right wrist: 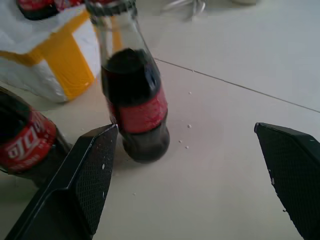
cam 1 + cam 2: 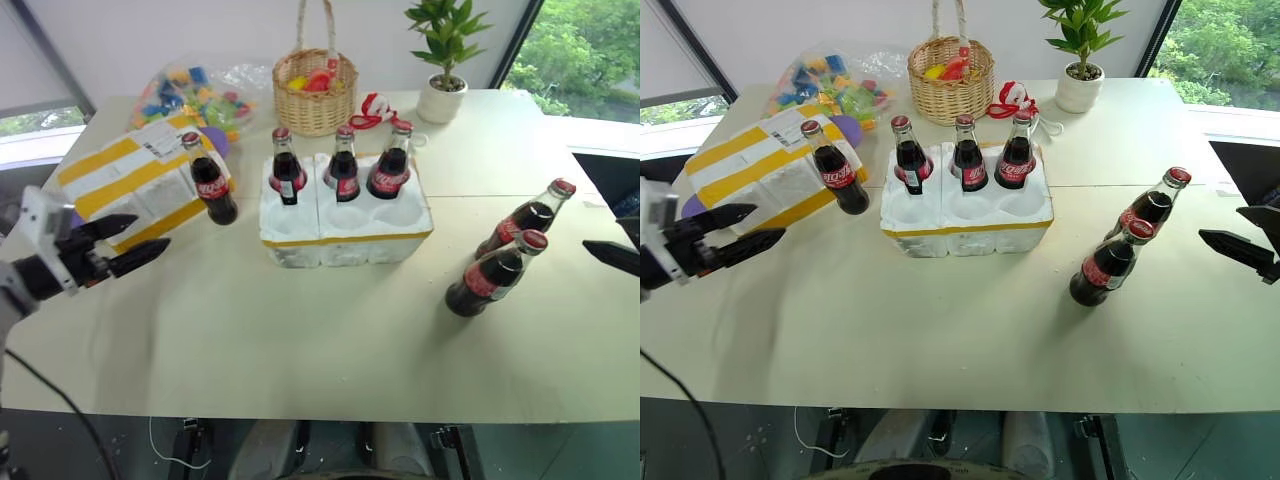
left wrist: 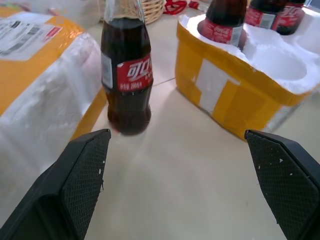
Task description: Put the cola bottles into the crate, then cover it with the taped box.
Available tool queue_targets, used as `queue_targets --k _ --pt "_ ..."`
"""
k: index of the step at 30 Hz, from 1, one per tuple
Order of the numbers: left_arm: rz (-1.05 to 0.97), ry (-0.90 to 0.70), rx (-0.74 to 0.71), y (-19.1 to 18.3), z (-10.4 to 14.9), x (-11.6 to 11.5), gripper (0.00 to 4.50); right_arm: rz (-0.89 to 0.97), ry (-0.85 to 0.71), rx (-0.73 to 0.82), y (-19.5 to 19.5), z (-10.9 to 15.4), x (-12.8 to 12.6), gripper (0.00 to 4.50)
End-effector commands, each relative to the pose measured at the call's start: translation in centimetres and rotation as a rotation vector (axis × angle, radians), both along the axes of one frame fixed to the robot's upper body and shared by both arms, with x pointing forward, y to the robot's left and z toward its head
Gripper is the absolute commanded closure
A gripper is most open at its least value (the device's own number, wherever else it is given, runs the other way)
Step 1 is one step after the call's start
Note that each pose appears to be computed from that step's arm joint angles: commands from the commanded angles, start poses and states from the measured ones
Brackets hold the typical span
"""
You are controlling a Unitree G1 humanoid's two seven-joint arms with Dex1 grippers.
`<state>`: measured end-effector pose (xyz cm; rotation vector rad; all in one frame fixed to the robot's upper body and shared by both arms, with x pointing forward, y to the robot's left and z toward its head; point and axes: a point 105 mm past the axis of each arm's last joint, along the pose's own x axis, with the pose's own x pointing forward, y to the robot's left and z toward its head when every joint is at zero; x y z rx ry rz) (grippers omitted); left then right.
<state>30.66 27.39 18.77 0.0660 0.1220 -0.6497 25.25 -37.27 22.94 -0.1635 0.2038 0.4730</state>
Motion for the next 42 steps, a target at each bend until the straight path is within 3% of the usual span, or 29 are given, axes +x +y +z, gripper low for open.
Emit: queue_targets --k 1,6,15,30,42 --pt "0.015 -0.032 0.052 -0.6 0.0 2.3 0.02 0.021 -0.096 -0.017 0.9 3.3 -0.8 0.0" --pt "0.045 -0.061 0.061 -2.3 -0.1 6.6 0.02 0.009 -0.123 -0.006 1.3 4.0 -1.6 0.0" --pt "0.063 -0.075 0.05 -3.7 -0.4 9.6 0.02 0.029 -0.132 -0.014 2.3 4.3 -2.7 0.0" --pt "0.065 -0.044 0.054 -4.4 -2.1 11.2 0.02 0.303 -0.139 -0.042 8.7 7.9 -3.6 0.0" --pt "0.098 -0.031 0.036 -4.2 -2.6 12.0 0.02 0.448 -0.109 -0.024 12.5 8.6 -3.6 0.0"
